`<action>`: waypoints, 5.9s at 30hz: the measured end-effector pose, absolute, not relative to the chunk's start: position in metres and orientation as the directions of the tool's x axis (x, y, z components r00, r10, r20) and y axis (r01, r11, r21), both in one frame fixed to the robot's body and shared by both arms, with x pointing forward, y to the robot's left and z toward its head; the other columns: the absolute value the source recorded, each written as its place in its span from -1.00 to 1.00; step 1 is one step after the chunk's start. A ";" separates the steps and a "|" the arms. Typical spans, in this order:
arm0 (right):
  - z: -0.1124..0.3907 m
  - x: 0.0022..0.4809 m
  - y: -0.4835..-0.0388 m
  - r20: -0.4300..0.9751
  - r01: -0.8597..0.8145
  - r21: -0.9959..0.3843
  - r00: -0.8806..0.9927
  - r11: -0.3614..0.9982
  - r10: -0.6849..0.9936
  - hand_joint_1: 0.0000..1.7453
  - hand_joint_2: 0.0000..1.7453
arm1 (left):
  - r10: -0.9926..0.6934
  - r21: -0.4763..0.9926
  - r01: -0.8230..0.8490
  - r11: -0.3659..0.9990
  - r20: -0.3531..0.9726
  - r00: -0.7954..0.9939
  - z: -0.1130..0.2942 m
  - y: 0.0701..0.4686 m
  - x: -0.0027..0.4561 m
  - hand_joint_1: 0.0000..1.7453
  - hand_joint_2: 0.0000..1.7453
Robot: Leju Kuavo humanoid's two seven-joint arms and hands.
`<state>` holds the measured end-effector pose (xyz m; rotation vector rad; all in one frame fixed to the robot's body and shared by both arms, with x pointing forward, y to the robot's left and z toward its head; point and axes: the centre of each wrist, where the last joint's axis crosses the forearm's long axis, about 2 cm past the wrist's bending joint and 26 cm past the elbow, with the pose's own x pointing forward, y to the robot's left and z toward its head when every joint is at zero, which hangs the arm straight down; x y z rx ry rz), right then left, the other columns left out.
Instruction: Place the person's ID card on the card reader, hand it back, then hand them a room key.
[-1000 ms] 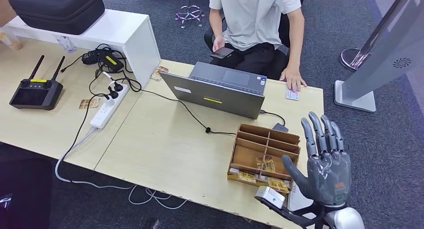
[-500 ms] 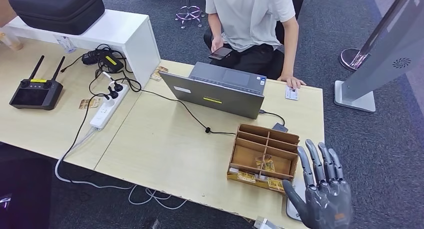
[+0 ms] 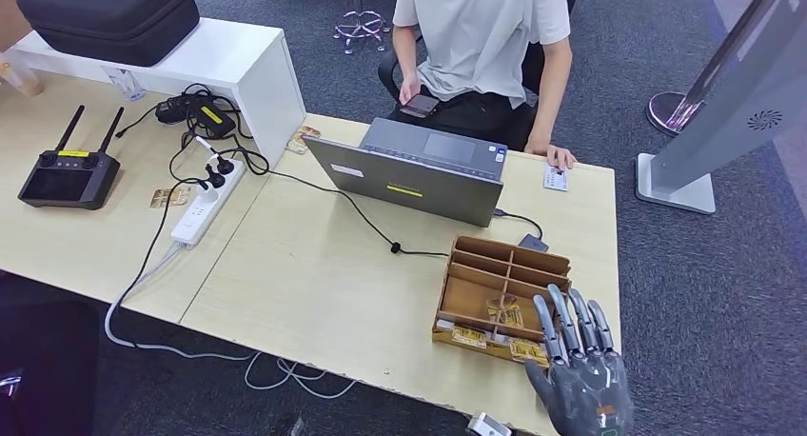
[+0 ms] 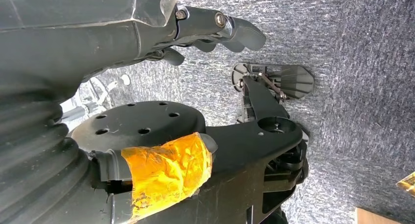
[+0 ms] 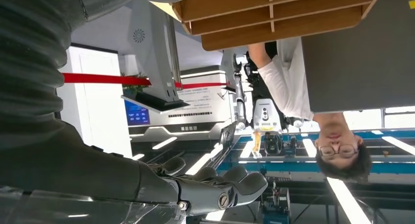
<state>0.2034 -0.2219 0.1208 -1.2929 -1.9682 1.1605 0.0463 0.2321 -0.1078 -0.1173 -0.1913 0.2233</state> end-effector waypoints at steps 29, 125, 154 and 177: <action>0.124 0.181 -0.235 -0.001 0.495 -0.850 -0.341 0.178 0.940 -1.00 1.00 | 0.248 -0.139 -0.227 0.964 0.161 0.955 -0.107 0.228 0.046 -1.00 1.00; 0.063 0.209 -0.217 0.146 0.259 -0.937 -0.318 0.234 0.937 -1.00 1.00 | 0.232 -0.134 -0.211 0.968 0.175 0.957 -0.107 0.228 0.048 -1.00 1.00; 0.057 0.218 -0.212 0.192 0.226 -0.935 -0.327 0.274 0.925 1.00 1.00 | 0.215 -0.112 -0.194 0.974 0.218 0.952 -0.108 0.239 0.048 -1.00 1.00; 0.139 0.319 -0.210 0.417 0.071 -0.866 -0.443 0.495 0.794 1.00 1.00 | 0.188 -0.111 -0.168 0.980 0.214 0.958 -0.109 0.244 0.049 -1.00 1.00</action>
